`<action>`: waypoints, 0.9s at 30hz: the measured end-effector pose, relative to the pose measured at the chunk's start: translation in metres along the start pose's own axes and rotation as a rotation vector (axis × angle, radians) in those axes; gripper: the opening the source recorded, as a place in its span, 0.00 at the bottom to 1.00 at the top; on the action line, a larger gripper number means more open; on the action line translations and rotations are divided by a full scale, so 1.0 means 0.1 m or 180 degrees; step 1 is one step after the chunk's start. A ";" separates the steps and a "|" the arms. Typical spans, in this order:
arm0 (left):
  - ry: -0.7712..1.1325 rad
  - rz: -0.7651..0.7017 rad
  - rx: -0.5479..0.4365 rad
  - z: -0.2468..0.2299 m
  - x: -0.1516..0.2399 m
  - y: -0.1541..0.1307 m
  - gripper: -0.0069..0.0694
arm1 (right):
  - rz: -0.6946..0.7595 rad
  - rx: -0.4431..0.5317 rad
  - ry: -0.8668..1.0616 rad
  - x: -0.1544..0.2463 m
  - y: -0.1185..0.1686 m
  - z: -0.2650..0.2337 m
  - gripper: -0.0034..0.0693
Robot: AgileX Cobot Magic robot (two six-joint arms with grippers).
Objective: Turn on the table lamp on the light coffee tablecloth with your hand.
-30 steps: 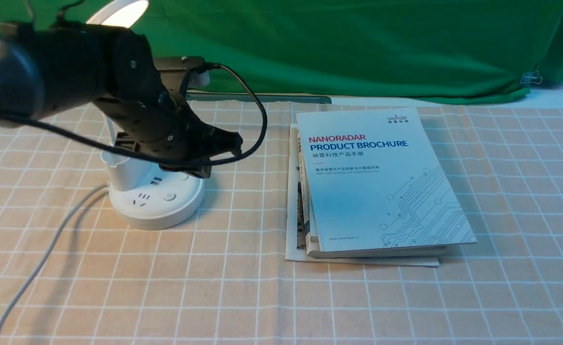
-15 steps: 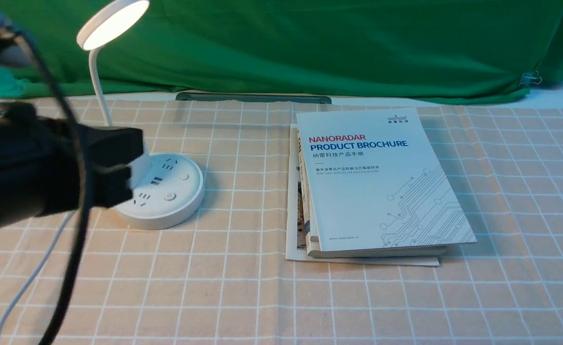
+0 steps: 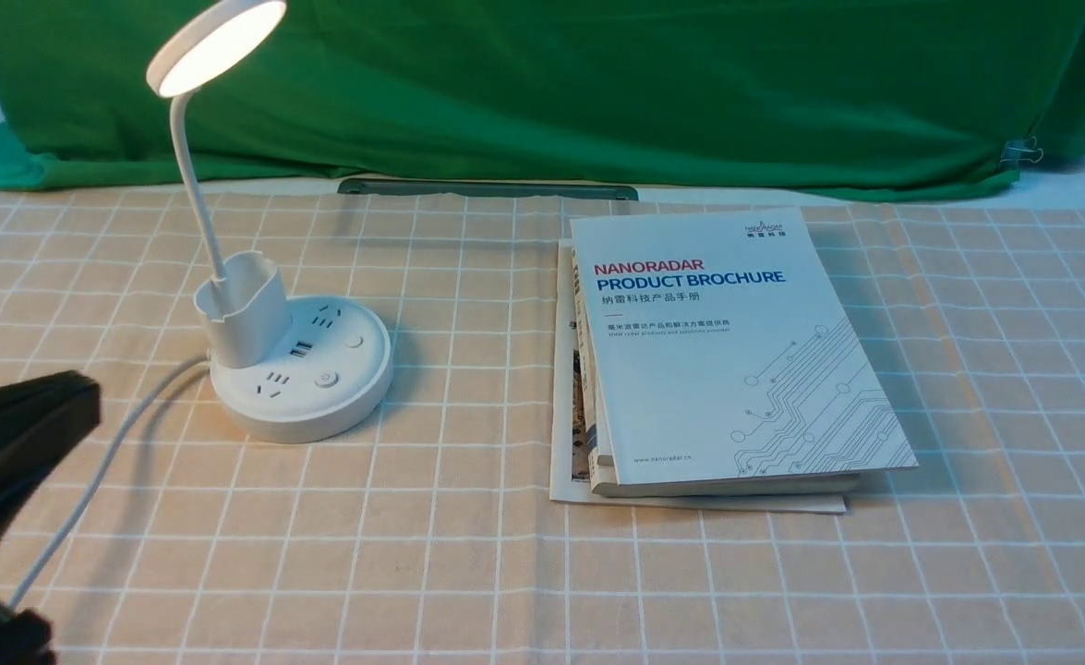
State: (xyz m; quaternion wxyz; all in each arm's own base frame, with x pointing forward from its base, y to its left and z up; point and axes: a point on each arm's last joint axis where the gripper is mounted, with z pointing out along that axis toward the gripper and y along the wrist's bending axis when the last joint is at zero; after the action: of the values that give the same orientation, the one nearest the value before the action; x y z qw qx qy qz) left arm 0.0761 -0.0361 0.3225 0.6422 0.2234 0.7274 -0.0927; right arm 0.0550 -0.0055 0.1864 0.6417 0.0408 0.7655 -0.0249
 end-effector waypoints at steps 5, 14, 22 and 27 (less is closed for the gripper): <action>-0.0650 -0.0110 -0.0762 -0.23 0.38 0.06 0.09 | 0.0000 0.0000 0.0000 0.00 0.00 0.00 0.37; -0.0207 -0.0657 -0.1194 -0.12 1.28 0.01 0.09 | 0.0000 0.0000 0.0000 0.00 0.00 0.00 0.37; 0.0206 -0.0778 -0.1142 -0.11 1.42 -0.02 0.09 | 0.0000 0.0000 0.0000 0.00 0.00 0.00 0.37; 0.0038 -0.0760 -0.1154 -0.11 1.37 -0.01 0.09 | 0.0000 0.0000 0.0000 0.00 0.00 0.00 0.37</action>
State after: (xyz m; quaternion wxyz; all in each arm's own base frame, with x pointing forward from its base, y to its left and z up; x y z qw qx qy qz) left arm 0.0553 -0.0045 0.1905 0.6520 0.0171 0.7572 -0.0345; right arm 0.0550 -0.0055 0.1865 0.6418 0.0408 0.7654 -0.0249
